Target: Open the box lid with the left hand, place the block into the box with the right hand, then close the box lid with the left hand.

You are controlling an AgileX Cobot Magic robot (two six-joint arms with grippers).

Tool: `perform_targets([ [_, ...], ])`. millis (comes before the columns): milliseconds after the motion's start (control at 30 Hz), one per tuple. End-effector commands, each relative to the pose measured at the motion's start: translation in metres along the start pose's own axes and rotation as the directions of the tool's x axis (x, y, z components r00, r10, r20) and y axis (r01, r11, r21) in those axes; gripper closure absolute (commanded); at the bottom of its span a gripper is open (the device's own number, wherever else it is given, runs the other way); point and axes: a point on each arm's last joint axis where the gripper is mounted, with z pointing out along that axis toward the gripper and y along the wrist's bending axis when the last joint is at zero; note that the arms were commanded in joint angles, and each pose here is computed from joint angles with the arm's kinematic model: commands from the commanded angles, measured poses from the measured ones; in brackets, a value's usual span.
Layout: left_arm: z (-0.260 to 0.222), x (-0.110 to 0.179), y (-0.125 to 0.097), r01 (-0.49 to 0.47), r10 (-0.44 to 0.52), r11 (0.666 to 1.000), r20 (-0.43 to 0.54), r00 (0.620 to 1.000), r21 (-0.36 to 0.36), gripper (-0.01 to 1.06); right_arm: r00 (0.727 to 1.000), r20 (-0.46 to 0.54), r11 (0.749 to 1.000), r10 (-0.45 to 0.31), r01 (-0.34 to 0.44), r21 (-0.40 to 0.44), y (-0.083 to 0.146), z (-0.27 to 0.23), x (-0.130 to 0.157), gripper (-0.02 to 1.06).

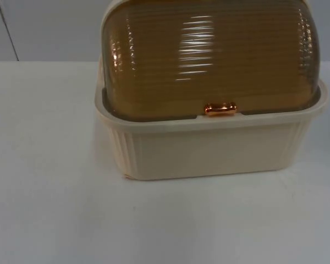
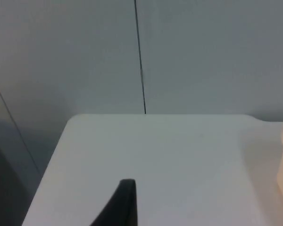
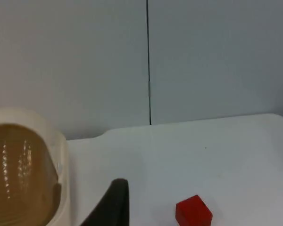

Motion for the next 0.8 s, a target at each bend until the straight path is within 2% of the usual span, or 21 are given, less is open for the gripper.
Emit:
perform_targets([
  [0, 0.009, -0.018, -0.001, 0.001, -0.001, 1.0, 0.031, 1.0, 0.006, 0.0, 1.0, -0.015, 1.0, 0.0, 0.0, 0.003, 0.003, 0.016, -0.009, -0.01],
  [100, 0.025, -0.035, -0.003, -0.004, 0.004, 1.0, 0.061, 0.998, 0.009, 0.0, 0.999, -0.034, 1.0, -0.012, 0.012, -0.006, 0.008, 0.039, -0.015, -0.01],
  [200, 0.036, -0.037, -0.004, -0.007, 0.006, 1.0, 0.048, 0.999, 0.011, 0.0, 0.999, -0.042, 1.0, -0.018, 0.018, -0.012, 0.01, 0.051, -0.017, -0.01],
  [433, 0.074, -0.03, -0.01, -0.024, 0.027, 0.999, -0.064, 0.998, 0.045, 0.0, 0.996, -0.083, 0.999, -0.041, 0.041, -0.009, 0.013, 0.068, -0.016, -0.01],
  [533, 0.093, -0.024, -0.025, -0.131, 0.147, 0.982, -0.113, 0.983, 0.139, 0.0, 0.996, -0.079, 0.999, -0.05, 0.05, -0.004, 0.012, 0.068, -0.016, -0.01],
  [600, 0.106, -0.018, -0.044, -0.193, 0.23, 0.953, -0.141, 0.963, 0.234, 0.0, 0.996, -0.076, 0.999, -0.052, 0.052, -0.002, 0.012, 0.068, -0.016, -0.01],
  [633, 0.106, -0.018, -0.044, -0.193, 0.23, 0.953, -0.141, 0.963, 0.234, 0.0, 0.996, -0.076, 0.999, -0.052, 0.052, -0.002, 0.012, 0.068, -0.016, -0.01],
  [667, 0.113, -0.013, -0.057, -0.226, 0.278, 0.93, -0.154, 0.948, 0.289, 0.0, 0.995, -0.079, 0.998, -0.056, 0.056, 0.001, 0.011, 0.068, -0.016, -0.01],
  [700, 0.12, -0.008, -0.069, -0.258, 0.328, 0.905, -0.166, 0.93, 0.338, 0.0, 0.995, -0.079, 0.998, -0.056, 0.056, 0.001, 0.011, 0.068, -0.016, -0.01],
  [733, 0.124, 0.001, -0.093, -0.304, 0.403, 0.851, -0.16, 0.901, 0.428, 0.0, 0.995, -0.079, 0.998, -0.056, 0.056, 0.001, 0.011, 0.068, -0.016, -0.01],
  [767, 0.127, 0.007, -0.11, -0.339, 0.457, 0.806, -0.146, 0.877, 0.485, 0.0, 0.995, -0.082, 0.998, -0.056, 0.056, 0.002, 0.011, 0.068, -0.016, -0.01],
])
